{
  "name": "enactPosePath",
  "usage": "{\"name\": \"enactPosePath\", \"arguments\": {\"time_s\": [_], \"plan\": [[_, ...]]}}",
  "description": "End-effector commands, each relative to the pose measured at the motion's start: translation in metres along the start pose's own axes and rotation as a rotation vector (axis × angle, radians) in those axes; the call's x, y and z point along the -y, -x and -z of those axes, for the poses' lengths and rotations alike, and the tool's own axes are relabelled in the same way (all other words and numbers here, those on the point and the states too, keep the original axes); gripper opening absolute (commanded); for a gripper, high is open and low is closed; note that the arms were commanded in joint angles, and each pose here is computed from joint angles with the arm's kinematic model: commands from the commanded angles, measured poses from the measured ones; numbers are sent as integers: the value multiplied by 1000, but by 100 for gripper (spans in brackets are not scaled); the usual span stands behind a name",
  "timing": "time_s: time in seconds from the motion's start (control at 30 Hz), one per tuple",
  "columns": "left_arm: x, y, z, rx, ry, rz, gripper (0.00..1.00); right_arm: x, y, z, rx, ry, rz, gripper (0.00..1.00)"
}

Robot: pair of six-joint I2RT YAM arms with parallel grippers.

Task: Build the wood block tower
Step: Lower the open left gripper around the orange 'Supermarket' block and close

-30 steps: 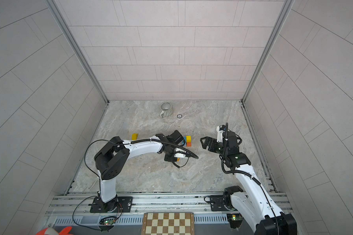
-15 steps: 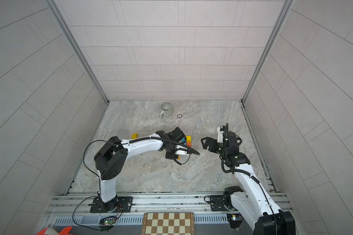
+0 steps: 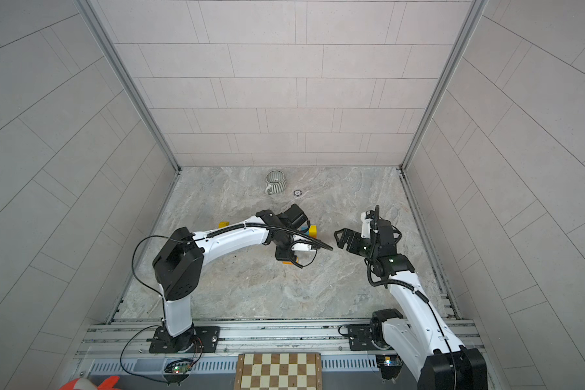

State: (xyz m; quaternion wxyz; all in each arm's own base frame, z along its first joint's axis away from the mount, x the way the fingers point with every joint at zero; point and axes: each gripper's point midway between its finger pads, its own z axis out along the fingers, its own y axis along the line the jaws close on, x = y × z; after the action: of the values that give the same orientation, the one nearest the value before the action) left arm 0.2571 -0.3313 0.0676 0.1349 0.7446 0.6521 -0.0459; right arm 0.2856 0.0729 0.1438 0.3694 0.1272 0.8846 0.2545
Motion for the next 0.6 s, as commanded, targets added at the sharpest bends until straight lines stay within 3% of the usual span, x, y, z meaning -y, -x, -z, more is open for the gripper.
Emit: {"name": "enactPosePath", "arguments": {"time_s": [0.0,0.57], "plan": [[8,-7,-1,4,-15,4,67,4,-3,-2,-5,-3,-11,99],[10,-14,-30,6,-68,47,68,4,-4,-6,19,15,-20,99]]}}
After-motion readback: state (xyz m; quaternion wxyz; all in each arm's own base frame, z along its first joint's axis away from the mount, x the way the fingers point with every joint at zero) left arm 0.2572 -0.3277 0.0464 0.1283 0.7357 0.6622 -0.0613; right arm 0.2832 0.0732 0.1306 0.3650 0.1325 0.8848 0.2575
